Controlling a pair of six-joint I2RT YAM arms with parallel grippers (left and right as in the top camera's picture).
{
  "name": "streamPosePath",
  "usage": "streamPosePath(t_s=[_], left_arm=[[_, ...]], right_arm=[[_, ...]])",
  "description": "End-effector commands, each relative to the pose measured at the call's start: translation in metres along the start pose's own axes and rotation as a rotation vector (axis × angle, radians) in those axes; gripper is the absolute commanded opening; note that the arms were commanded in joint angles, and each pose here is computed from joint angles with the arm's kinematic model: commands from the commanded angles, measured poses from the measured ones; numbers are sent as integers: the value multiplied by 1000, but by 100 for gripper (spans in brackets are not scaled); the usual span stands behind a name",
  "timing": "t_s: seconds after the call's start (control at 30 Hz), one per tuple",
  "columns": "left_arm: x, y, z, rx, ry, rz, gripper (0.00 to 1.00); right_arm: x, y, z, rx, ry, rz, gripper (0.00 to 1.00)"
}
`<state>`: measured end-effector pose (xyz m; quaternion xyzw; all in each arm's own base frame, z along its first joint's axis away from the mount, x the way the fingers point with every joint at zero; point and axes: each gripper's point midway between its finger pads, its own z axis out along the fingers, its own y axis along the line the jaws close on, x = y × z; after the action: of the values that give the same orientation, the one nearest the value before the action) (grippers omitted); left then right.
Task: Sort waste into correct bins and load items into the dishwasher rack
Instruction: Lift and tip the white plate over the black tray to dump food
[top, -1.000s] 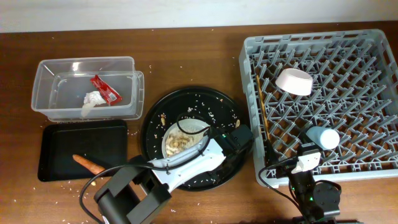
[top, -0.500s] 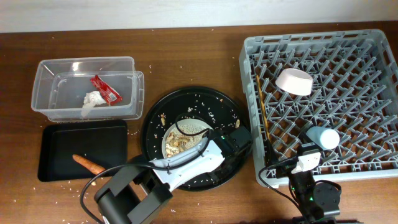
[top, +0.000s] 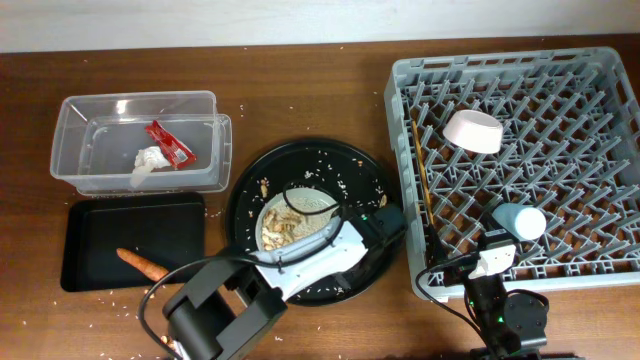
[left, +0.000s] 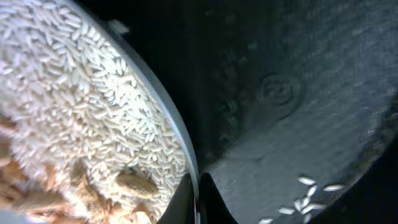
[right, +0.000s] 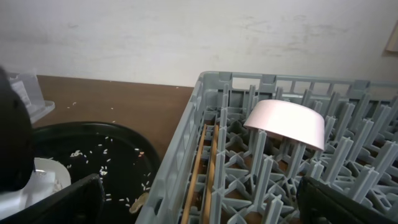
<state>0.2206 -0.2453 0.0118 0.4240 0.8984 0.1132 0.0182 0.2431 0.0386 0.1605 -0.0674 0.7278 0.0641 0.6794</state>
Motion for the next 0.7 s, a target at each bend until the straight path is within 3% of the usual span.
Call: streamPosePath(t_s=[0.0, 0.07, 0.27, 0.43, 0.67], left_arm=[[-20, 32, -29, -127, -20, -63, 0], [-31, 55, -67, -219, -46, -73, 0], [-36, 90, -120, -228, -78, -207, 0], [-23, 116, -135, -50, -89, -391, 0], [26, 172, -136, 148, -26, -654, 0]], right_arm=[[2, -1, 0, 2, -2, -6, 98], [2, -1, 0, 2, -2, -6, 98], [2, -1, 0, 2, -2, -6, 98], [2, -1, 0, 2, -1, -6, 98], [2, -1, 0, 2, -2, -6, 98]])
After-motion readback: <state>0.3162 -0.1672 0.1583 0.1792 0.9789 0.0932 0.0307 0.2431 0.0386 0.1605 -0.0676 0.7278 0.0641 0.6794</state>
